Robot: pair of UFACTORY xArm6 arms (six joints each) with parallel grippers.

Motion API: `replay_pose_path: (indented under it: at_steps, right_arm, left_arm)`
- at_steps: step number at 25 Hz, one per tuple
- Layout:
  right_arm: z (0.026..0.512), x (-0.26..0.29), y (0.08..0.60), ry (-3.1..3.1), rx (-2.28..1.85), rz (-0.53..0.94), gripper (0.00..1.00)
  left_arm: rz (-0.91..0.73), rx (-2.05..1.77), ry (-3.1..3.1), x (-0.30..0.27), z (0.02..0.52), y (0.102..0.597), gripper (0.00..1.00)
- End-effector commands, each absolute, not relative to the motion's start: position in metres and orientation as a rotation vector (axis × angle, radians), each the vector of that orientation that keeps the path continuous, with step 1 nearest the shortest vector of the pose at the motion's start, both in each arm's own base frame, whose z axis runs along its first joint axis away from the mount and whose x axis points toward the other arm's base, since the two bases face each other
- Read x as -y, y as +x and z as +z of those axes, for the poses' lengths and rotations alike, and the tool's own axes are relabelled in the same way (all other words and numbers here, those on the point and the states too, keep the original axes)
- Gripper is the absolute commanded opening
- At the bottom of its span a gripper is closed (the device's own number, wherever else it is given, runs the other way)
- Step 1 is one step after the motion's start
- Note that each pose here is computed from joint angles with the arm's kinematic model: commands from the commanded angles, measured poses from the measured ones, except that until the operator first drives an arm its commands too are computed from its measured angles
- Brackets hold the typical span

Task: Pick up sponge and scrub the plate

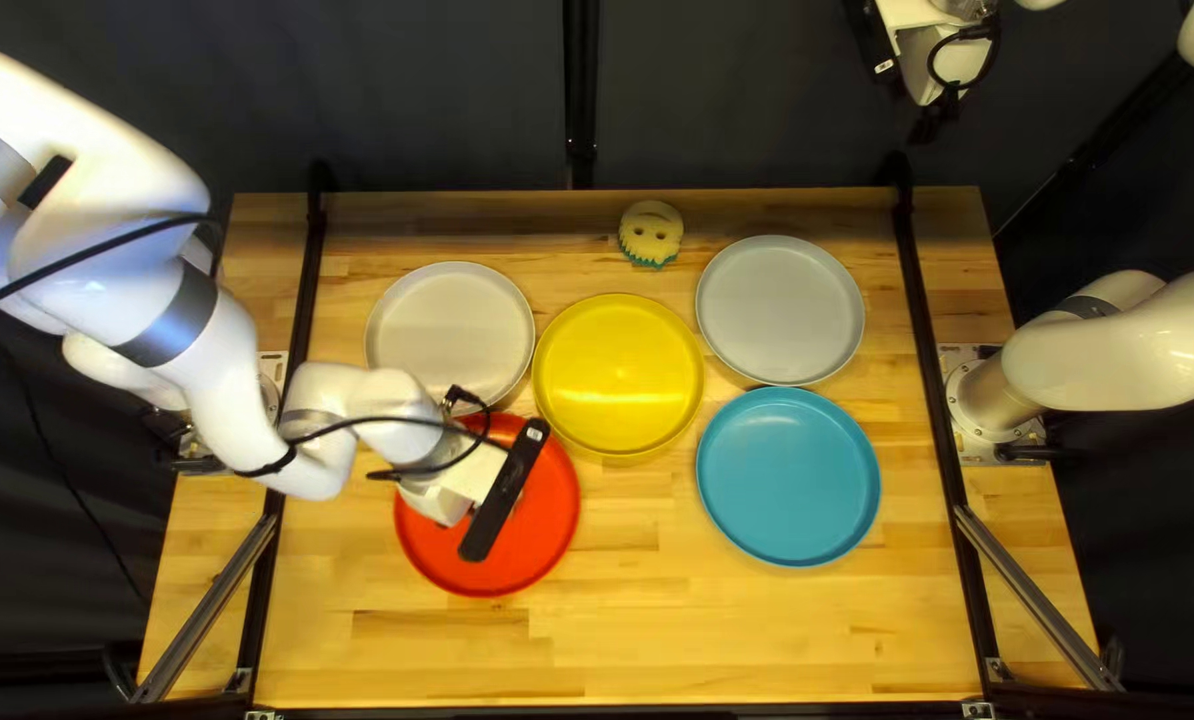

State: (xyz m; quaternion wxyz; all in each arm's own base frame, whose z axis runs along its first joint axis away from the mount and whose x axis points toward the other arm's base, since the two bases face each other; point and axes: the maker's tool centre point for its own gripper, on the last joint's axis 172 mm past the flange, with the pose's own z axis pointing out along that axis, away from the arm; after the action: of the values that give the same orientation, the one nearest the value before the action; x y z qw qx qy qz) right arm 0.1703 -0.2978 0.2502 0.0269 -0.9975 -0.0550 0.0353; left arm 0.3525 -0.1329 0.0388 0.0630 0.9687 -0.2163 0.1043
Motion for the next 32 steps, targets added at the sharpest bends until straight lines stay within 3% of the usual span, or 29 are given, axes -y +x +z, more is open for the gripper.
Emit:
replay_pose_path:
  at_steps: [1, 15, 26, 32]
  right_arm:
    - [0.250, 0.298, 0.170, -3.081, 0.170, 0.109, 1.00]
    - [0.250, 0.298, 0.170, -3.081, 0.170, 0.109, 1.00]
    - [0.250, 0.298, 0.170, -3.081, 0.170, 0.109, 1.00]
    - [0.250, 0.298, 0.170, -3.081, 0.170, 0.109, 1.00]
  left_arm:
    - [0.321, 0.663, 2.931, 0.141, 0.042, 0.359, 0.00]
    - [0.319, 0.759, 2.916, 0.232, 0.047, 0.372, 0.00]
    - [0.314, 0.734, 2.920, 0.151, 0.039, 0.383, 0.00]
    - [0.332, 0.754, 2.913, 0.147, 0.036, 0.404, 0.00]
